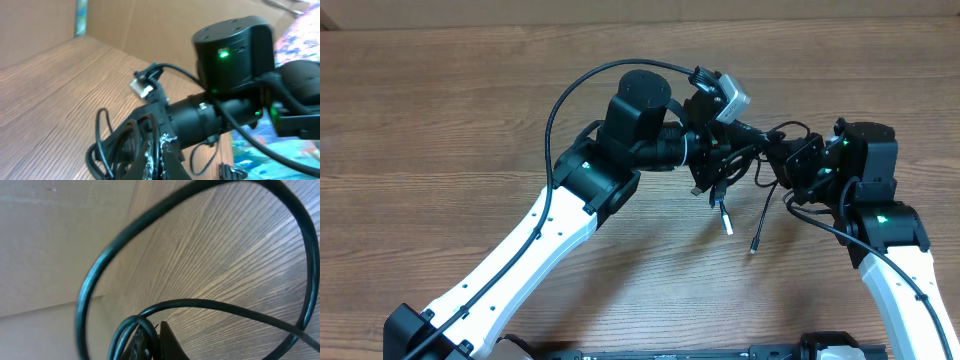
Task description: Untangle cables
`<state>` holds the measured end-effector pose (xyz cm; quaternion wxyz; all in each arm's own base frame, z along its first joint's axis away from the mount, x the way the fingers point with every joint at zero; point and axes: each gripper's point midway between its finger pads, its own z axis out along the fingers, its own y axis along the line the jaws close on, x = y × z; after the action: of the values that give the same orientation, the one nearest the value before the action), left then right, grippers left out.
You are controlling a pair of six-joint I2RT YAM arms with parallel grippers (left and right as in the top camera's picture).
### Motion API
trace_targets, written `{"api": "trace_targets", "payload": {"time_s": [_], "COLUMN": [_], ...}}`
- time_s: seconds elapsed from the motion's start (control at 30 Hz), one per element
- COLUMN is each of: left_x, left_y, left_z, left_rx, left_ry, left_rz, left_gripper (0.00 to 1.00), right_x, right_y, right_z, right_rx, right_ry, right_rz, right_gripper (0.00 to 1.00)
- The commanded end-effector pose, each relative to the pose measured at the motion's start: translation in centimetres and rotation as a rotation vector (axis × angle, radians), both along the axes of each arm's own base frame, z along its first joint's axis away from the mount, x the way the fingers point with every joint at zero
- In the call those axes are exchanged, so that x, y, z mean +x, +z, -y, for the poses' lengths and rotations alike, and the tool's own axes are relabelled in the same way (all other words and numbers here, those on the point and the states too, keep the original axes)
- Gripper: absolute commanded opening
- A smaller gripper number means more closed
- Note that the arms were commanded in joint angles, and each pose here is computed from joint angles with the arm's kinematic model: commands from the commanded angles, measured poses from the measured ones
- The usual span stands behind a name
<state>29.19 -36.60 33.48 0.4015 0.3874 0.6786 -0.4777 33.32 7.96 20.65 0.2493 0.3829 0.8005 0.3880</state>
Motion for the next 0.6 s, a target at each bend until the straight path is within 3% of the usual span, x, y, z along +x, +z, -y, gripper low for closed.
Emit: {"api": "trace_targets", "payload": {"time_s": [0.0,0.3,0.57], "left_x": [0.6,3.4,5.5], "left_y": [0.9,-4.2,-5.9], "left_z": [-0.8,-4.0,-6.8], "left_rx": [0.014,0.229,0.338], "left_ry": [0.089,0.337,0.512], "left_rz": [0.018,-0.062,-0.058], "left_gripper": [0.04,0.04,0.04], "right_x": [0.1,-0.3,-1.4], "right_y": [0.4,2.4,5.4], "right_z": [0.1,0.1,1.1], "right_rx": [-0.008,-0.027,-0.050], "right_ry": [0.007,0.019,0.005], "right_rz": [0.014,0.093,0.202], "right_gripper": [0.04,0.04,0.04]}}
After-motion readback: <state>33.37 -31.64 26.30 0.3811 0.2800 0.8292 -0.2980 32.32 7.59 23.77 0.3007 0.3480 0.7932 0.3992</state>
